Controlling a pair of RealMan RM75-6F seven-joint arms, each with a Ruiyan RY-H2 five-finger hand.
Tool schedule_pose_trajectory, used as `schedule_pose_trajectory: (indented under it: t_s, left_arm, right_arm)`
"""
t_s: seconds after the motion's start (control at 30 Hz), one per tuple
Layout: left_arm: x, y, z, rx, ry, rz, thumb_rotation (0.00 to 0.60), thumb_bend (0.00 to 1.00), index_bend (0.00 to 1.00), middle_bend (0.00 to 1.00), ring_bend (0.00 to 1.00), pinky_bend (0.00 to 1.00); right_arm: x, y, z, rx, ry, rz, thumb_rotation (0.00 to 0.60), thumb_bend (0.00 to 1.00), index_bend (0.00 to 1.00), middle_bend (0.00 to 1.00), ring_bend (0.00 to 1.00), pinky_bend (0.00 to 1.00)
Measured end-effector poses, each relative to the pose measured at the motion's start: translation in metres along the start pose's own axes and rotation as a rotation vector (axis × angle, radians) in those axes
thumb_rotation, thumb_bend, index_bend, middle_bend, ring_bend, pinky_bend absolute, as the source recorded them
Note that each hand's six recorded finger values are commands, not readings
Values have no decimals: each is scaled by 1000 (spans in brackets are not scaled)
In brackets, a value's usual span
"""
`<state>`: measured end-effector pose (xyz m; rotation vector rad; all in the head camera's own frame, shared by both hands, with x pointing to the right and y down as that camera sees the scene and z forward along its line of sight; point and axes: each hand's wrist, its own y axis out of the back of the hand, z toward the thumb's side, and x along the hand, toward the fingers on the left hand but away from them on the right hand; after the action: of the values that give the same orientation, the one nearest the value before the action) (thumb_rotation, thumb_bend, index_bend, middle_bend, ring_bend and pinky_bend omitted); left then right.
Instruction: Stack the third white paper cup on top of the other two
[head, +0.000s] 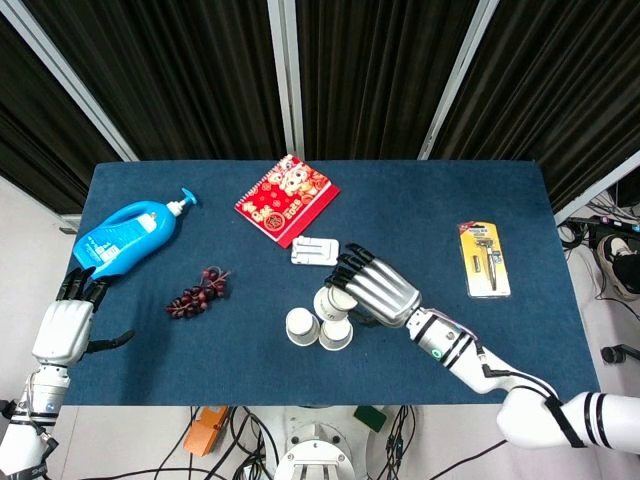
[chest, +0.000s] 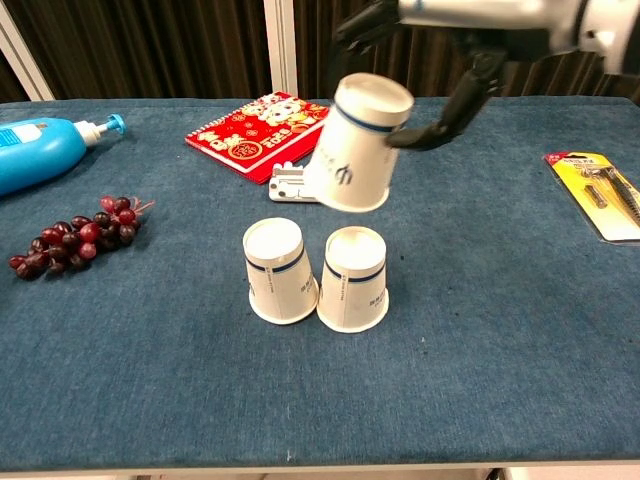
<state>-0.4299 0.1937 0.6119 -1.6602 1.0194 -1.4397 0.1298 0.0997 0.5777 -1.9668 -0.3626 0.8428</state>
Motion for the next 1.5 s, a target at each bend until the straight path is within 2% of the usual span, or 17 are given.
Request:
schedule_pose_trajectory:
  t_s: [0.3,0.53,0.77,1.23,1.4,1.5]
  left_arm:
    - [-2,-4,-8,-14,16,0,509,142,166,206,59,29]
    - [-2,-6,-10,-20,22,-1,506,142,166,206,59,29]
    - [-2,-8,-10,-23,22,-5,505,142,166,206,59,29]
    - [-1,-9,-11,-27,28,-2,500,142,166,206,59,29]
    - [0,-8,-13,-28,34,5,496,142,166,206,59,29]
    - [0,-6,-16,-31,41,17,497,142,166,206,59,29]
  right_arm:
    - [-21,-12,34,84,67,44,600,485,473,425,242,159]
    - [-23,-18,46,98,77,64,600,485,451,425,229,159]
    - [-21,-20,46,113,73,70,600,485,397,417,189,159]
    - [-19,-26,46,110,70,89,600,485,275,326,115,133]
    - [-15,-23,43,110,56,75,600,485,165,268,80,116]
    - [-8,-16,34,95,21,44,600,485,126,237,67,113]
